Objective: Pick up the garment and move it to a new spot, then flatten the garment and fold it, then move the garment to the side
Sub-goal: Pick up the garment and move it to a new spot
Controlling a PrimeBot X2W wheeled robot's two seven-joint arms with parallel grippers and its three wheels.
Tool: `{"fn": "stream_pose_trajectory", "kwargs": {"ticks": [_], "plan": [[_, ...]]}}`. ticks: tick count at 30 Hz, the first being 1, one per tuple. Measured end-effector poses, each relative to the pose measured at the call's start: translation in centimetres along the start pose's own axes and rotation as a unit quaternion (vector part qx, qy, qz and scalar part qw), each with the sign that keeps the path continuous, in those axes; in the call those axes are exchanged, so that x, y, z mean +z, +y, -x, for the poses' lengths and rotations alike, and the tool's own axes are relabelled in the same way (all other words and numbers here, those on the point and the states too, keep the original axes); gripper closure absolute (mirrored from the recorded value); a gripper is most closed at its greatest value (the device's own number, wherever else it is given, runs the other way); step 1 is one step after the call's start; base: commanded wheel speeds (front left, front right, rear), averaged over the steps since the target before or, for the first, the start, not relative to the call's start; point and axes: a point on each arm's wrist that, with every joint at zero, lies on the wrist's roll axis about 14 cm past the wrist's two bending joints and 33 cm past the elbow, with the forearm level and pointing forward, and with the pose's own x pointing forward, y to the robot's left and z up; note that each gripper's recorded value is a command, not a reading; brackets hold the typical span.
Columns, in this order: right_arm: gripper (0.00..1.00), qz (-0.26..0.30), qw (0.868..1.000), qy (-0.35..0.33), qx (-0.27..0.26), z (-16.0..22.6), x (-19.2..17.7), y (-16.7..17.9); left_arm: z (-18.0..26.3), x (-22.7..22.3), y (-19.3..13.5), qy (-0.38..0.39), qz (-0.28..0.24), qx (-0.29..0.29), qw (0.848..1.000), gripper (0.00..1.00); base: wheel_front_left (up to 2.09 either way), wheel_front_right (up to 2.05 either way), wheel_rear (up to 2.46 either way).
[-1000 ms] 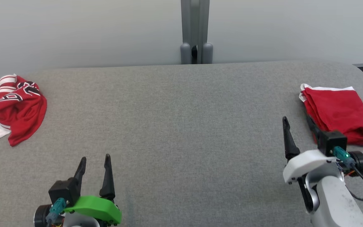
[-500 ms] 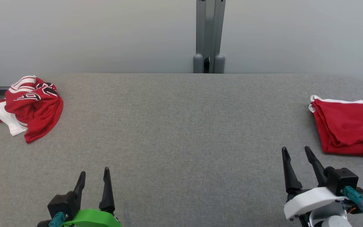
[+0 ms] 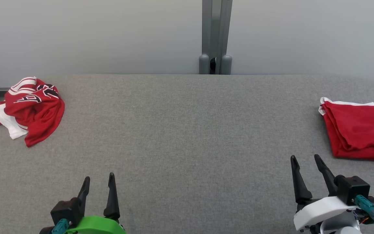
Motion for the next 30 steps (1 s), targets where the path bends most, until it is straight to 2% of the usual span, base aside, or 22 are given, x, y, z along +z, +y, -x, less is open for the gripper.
{"fn": "stream_pose_trajectory", "kwargs": {"ticks": [7,12,21,26,30], "plan": [[0.00,-0.001,1.000,0.006,0.006,-0.3,-0.3,0.3,0.3,-0.1,0.0,0.000,-0.005,-0.001,1.000,0.00,0.00,0.00,0.00],[0.00,-0.005,0.999,0.011,0.037,-1.3,-0.7,2.3,0.8,1.2,2.0,-0.018,-0.014,0.024,0.999,0.00,0.00,0.00,0.00],[0.00,-0.020,0.989,0.021,0.145,-4.0,-1.7,9.7,4.9,3.6,8.6,-0.055,-0.025,0.129,0.990,0.00,0.00,0.00,0.00],[0.00,-0.030,0.974,0.017,0.223,-5.2,-1.5,15.3,8.4,4.5,12.3,-0.073,-0.019,0.202,0.976,0.00,0.00,0.00,0.00],[0.00,-0.032,0.964,0.026,0.262,-5.6,-2.1,18.3,10.4,4.7,13.7,-0.081,-0.014,0.238,0.968,0.00,0.00,0.00,0.00]]}}
